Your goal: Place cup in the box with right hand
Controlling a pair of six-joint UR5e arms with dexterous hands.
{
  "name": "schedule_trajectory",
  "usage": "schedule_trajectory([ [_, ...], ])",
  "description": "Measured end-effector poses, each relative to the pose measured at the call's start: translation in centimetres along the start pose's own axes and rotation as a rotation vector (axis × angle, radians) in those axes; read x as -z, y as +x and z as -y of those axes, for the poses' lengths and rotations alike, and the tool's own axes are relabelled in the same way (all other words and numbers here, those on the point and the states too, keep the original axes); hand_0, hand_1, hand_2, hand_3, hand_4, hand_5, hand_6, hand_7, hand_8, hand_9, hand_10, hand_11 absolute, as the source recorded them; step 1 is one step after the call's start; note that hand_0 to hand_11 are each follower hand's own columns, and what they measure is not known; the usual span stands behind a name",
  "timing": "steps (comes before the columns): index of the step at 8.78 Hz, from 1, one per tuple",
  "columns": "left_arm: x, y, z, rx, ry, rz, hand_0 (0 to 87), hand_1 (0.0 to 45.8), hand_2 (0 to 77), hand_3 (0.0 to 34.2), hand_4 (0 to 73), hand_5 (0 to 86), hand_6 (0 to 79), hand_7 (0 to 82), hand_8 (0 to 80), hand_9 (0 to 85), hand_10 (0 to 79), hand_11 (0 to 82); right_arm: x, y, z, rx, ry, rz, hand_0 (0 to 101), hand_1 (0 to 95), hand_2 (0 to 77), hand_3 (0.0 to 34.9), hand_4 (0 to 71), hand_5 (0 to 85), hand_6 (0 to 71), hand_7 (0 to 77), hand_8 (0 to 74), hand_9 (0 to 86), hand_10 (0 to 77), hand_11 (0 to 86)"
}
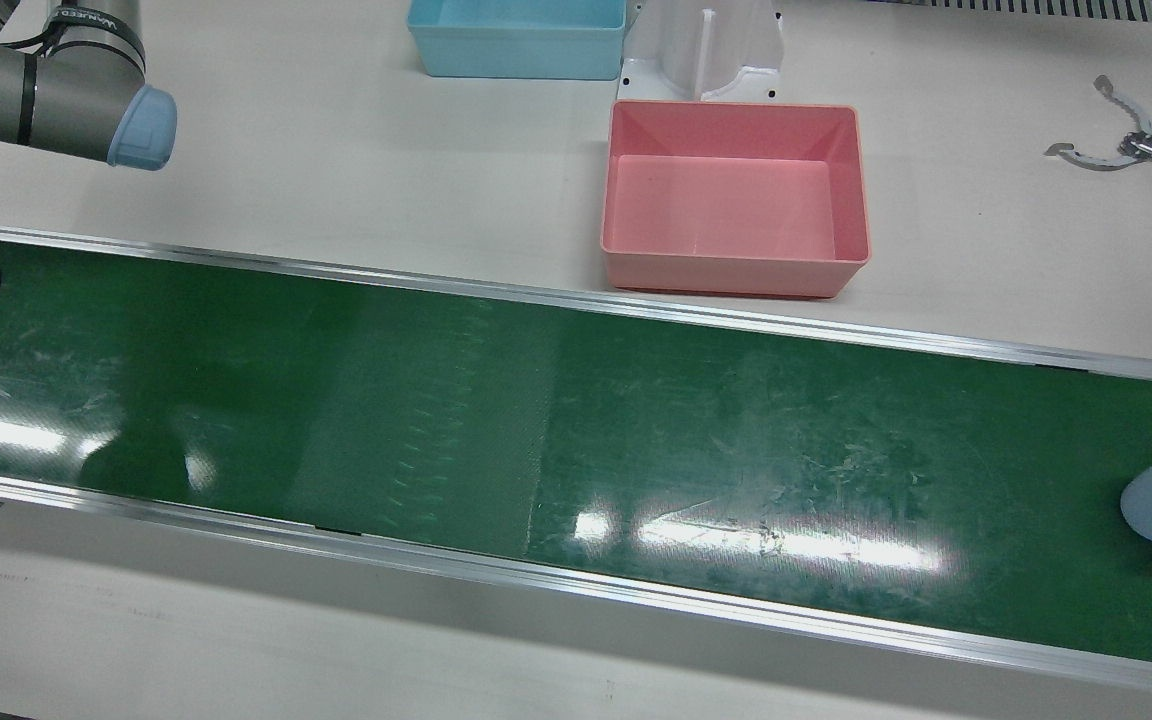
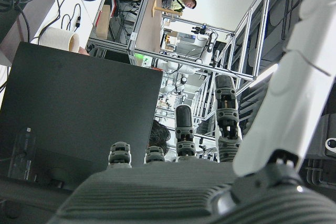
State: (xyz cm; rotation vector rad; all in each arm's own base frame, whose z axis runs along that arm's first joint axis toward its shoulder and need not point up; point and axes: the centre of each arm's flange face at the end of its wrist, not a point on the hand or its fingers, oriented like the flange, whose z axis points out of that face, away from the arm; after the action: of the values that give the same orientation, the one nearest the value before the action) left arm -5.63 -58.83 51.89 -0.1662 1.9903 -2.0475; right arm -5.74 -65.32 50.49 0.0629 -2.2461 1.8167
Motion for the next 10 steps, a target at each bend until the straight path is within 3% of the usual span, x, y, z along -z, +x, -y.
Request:
schedule_trajectory([
  [2, -0.01, 0.01, -0.03, 0.000, -0.001, -0.001, 0.0, 0.5, 0.5, 0.0, 0.0, 0.0, 0.0, 0.0, 0.0, 0.0, 0.0, 0.0, 0.02, 0.00, 0.03, 0.000, 0.000, 0.000, 53, 8.2, 0.5, 8.6, 23.5, 4.4, 6.0, 37.6, 0.5, 6.5, 3.8, 7.6],
  [10, 0.00, 0.01, -0.04, 0.000, -0.001, -0.001, 0.0, 0.5, 0.5, 0.0, 0.0, 0.0, 0.0, 0.0, 0.0, 0.0, 0.0, 0.0, 0.02, 0.01, 0.03, 0.000, 0.001, 0.000, 53, 8.2, 0.5, 8.0, 24.0, 4.4, 6.0, 38.2, 0.5, 6.5, 4.4, 6.5],
])
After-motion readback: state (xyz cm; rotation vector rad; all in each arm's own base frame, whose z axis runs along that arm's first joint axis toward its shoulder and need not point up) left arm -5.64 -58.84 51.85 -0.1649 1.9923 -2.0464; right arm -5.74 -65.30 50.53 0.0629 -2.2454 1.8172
